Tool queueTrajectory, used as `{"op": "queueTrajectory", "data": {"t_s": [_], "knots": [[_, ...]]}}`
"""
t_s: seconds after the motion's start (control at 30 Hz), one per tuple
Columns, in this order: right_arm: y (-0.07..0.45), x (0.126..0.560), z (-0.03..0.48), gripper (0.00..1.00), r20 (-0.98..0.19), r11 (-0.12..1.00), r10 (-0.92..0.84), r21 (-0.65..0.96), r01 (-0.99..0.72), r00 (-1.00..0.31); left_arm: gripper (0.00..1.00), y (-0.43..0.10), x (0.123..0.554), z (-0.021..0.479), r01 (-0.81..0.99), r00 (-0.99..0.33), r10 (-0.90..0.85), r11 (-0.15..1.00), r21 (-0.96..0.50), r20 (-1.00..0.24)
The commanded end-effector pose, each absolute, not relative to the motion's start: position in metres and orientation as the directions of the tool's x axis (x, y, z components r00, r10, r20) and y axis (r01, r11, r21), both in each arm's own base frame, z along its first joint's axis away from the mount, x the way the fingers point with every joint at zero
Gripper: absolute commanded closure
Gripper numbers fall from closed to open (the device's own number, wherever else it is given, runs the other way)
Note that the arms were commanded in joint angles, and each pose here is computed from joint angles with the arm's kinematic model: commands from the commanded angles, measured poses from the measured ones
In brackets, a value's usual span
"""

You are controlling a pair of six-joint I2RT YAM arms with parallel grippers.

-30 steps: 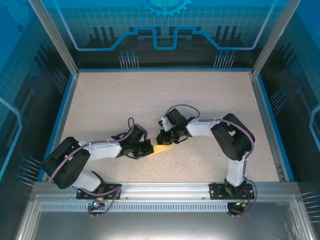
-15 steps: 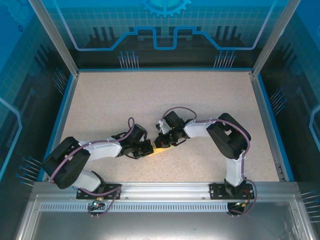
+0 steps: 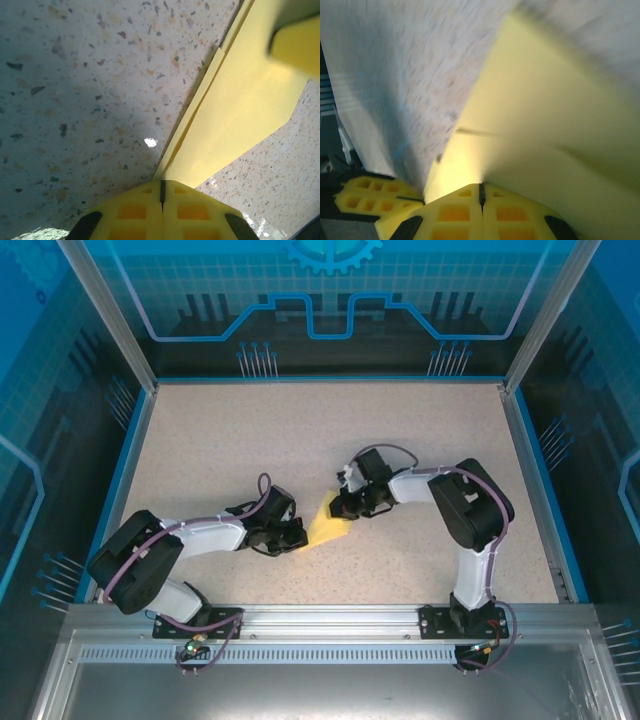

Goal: Fold a paper plane with a square sheet of paper (pick it up from the middle)
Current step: Fourth fold the wing at the center of the table.

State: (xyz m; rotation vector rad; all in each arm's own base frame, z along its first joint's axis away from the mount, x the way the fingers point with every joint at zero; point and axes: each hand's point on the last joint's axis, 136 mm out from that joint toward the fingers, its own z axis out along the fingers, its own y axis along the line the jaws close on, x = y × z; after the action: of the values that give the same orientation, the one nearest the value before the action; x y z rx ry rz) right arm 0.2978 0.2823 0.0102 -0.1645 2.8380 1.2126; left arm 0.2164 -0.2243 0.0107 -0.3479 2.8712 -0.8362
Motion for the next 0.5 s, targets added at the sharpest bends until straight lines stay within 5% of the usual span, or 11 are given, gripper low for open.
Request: {"op": "queueTrajectory", "data": {"t_s": [0.0, 0.3, 0.47], "knots": [[0.216, 0.339, -0.015, 0.97, -0.124, 0.807, 0.116, 0.59, 0.021, -0.985, 1.0, -0.175, 0.167, -0.029, -0.303, -0.953, -0.292, 0.902, -0.308, 0.082], [0.175, 0.379, 0.013, 0.95, -0.161, 0.775, 0.258, 0.623, 0.105, -0.953, 1.0, -0.19, 0.179, -0.015, -0.242, -0.969, -0.243, 0.892, -0.381, 0.045], [0.184, 0.367, 0.053, 0.86, -0.194, 0.757, 0.243, 0.65, 0.061, -0.95, 0.97, -0.216, 0.207, 0.021, -0.168, -0.974, -0.221, 0.849, -0.501, -0.047]]}}
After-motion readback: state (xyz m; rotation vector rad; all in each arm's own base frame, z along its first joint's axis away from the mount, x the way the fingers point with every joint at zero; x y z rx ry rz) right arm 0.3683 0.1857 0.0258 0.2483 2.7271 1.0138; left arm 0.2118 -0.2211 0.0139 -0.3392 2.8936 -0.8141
